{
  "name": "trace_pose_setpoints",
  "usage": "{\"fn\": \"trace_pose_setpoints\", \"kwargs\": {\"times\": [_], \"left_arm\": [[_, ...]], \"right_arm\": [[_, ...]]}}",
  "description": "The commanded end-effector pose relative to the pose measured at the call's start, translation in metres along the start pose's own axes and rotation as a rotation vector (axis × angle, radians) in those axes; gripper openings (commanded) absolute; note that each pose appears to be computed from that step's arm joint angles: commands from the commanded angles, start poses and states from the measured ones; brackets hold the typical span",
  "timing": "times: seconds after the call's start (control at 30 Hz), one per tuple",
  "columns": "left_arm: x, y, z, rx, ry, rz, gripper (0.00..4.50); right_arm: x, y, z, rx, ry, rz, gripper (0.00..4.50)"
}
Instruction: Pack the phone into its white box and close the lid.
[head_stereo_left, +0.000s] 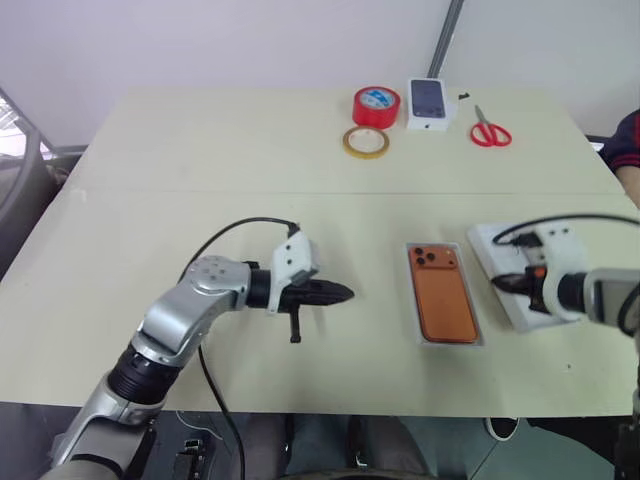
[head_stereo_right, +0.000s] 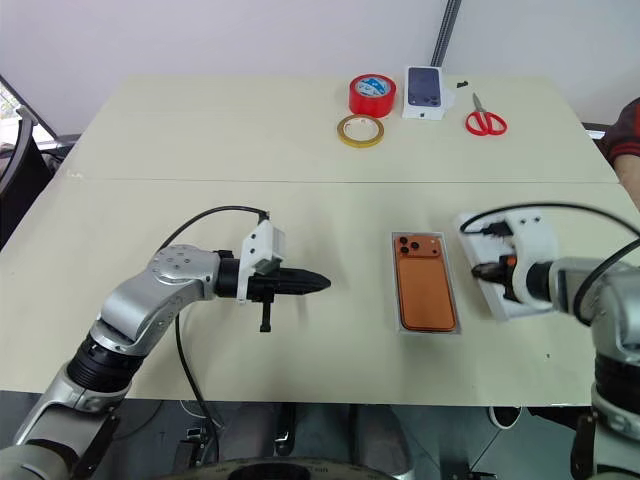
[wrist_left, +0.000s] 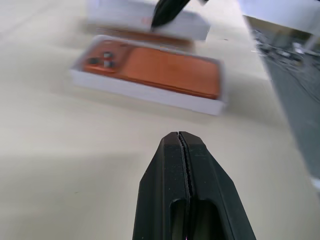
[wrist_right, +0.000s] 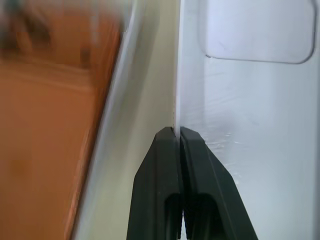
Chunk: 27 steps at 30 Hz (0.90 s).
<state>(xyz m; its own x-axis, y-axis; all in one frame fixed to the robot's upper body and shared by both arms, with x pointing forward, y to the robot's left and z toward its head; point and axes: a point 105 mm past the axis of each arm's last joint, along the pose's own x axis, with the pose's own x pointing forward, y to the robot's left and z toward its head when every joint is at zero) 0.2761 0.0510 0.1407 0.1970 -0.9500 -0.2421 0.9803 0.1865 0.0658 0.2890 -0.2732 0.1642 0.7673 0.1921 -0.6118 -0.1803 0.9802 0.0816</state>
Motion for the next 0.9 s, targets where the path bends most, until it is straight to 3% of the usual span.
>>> {"fn": "trace_pose_setpoints", "kwargs": {"times": [0.03,0.17,0.23,0.33,0.47,0.63,0.73,0.87,0.9], "left_arm": [[-0.016,0.021,0.004,0.005,-0.026,0.111,0.0],[-0.018,0.038,0.009,0.007,-0.049,0.168,0.0],[-0.017,0.042,0.012,0.015,-0.058,0.177,0.0],[-0.015,0.046,0.015,0.032,-0.067,0.19,0.0],[-0.011,0.049,0.017,0.044,-0.069,0.196,0.0],[0.002,0.042,0.02,0.064,-0.074,0.159,0.0],[0.019,0.035,0.018,0.063,-0.064,0.121,0.0],[0.044,0.022,0.017,0.086,-0.04,0.063,0.0],[0.049,0.021,0.018,0.085,-0.042,0.061,0.0]], "right_arm": [[-0.017,0.044,0.052,0.051,-0.227,0.318,0.06],[-0.021,0.108,0.073,0.109,-0.292,0.673,0.06],[-0.024,0.132,0.072,0.17,-0.294,0.744,0.06],[-0.012,0.161,0.061,0.333,-0.263,0.784,0.06],[-0.002,0.186,0.035,0.393,-0.216,0.778,0.06],[0.014,0.182,-0.008,0.484,-0.094,0.673,0.06],[0.014,0.168,-0.006,0.473,-0.103,0.625,0.94],[-0.006,0.16,0.015,0.212,-0.138,0.622,2.99],[-0.01,0.158,0.019,0.167,-0.14,0.612,3.32]]}}
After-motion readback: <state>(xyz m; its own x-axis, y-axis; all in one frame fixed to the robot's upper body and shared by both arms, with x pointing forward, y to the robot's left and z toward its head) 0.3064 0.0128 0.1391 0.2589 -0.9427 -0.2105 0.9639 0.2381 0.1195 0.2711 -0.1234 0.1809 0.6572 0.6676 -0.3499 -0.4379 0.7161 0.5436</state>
